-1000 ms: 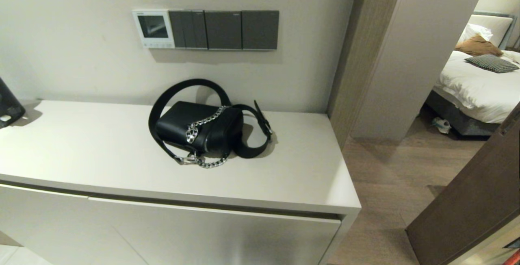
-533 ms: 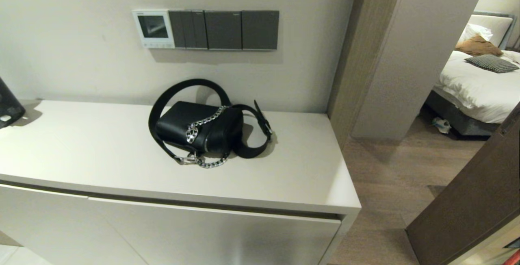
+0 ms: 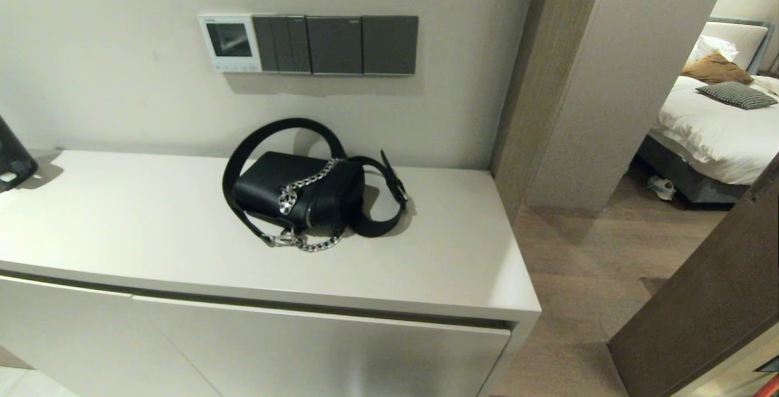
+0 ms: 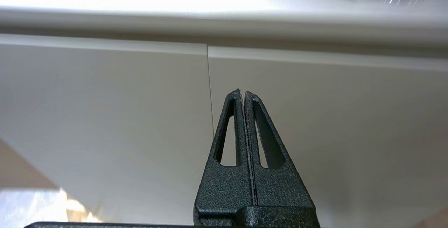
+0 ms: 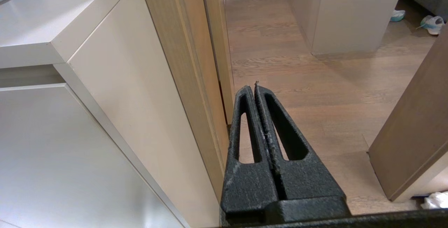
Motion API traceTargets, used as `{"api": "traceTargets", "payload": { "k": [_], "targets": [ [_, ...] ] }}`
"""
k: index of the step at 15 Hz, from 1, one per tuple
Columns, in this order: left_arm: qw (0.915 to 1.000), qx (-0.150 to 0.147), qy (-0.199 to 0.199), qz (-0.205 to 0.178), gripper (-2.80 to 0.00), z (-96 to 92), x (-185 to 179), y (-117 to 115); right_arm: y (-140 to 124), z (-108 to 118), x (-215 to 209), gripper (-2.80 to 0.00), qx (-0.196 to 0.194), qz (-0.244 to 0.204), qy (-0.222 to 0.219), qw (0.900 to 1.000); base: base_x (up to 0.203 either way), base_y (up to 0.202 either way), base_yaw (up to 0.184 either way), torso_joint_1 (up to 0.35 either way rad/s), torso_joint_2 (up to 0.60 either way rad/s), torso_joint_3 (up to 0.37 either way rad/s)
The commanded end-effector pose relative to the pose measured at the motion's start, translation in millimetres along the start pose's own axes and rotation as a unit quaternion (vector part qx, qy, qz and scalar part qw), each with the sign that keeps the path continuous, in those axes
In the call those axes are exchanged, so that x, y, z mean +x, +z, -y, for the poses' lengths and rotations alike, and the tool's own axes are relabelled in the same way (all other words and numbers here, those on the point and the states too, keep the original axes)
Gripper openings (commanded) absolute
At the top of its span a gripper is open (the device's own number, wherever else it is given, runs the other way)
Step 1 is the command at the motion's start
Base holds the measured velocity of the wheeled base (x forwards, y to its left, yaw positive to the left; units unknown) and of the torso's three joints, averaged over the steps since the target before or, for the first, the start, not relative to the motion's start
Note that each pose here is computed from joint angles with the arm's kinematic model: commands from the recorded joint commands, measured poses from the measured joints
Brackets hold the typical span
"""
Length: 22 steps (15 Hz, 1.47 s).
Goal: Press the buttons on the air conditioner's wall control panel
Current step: Turn on the central air conditioner
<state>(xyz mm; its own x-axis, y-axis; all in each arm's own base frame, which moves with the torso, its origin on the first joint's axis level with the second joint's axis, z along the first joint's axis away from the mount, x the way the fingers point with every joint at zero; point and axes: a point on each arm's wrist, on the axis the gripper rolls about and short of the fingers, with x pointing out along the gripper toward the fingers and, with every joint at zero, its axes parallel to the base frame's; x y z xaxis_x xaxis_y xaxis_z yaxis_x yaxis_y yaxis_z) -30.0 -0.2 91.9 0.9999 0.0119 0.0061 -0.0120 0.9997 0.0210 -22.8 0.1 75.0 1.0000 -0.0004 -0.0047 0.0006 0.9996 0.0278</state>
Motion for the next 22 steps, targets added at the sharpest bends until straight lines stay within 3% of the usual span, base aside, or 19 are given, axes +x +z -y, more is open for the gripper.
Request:
{"api": "traceTargets", "payload": {
  "k": [1, 7, 9, 12, 16, 19, 22],
  "targets": [
    [0.9997, -0.001, -0.001, 0.023, -2.80, -0.6, -7.7, 32.7, -0.9, 0.0, 0.2, -2.80, 0.000, -0.001, 0.000, 1.000, 0.000, 0.000, 0.000, 0.000, 0.00, 0.000],
    [0.9985, -0.001, -0.010, 0.055, -2.80, -2.6, 2.9, 145.0, -0.9, 0.0, 0.2, -2.80, 0.001, -0.001, 0.000, 1.000, 0.000, 0.000, 0.000, 0.000, 0.00, 0.000],
    [0.9984, -0.002, -0.015, 0.055, -2.80, -3.1, 25.7, 183.2, -0.9, 0.0, 0.2, -2.80, 0.000, -0.001, 0.000, 1.000, 0.000, 0.000, 0.000, 0.000, 0.00, 0.000],
    [0.9986, -0.003, -0.036, 0.038, -2.80, -2.8, 79.4, 222.0, -0.9, 0.0, 0.2, -2.80, 0.001, -0.001, 0.000, 1.000, 0.000, 0.000, 0.000, 0.000, 0.00, 0.000],
    [0.9980, -0.005, -0.063, -0.011, -2.80, -1.9, 164.0, 243.3, -0.9, 0.0, 0.2, -2.80, 0.000, -0.001, 0.000, 1.000, 0.000, 0.000, 0.000, 0.000, 0.00, 0.000],
    [0.9951, -0.013, -0.086, -0.047, -2.80, 0.0, 236.6, 234.4, -0.9, 0.0, 0.2, -2.80, 0.000, -0.001, 0.000, 1.000, 0.000, 0.000, 0.000, 0.000, 0.00, 0.000],
    [0.9938, -0.019, -0.096, -0.054, -2.80, 2.5, 304.5, 221.4, -0.9, 0.0, 0.2, -2.80, 0.001, -0.001, 0.000, 1.000, 0.000, 0.000, 0.000, 0.000, 0.00, 0.000]
  ]
}}
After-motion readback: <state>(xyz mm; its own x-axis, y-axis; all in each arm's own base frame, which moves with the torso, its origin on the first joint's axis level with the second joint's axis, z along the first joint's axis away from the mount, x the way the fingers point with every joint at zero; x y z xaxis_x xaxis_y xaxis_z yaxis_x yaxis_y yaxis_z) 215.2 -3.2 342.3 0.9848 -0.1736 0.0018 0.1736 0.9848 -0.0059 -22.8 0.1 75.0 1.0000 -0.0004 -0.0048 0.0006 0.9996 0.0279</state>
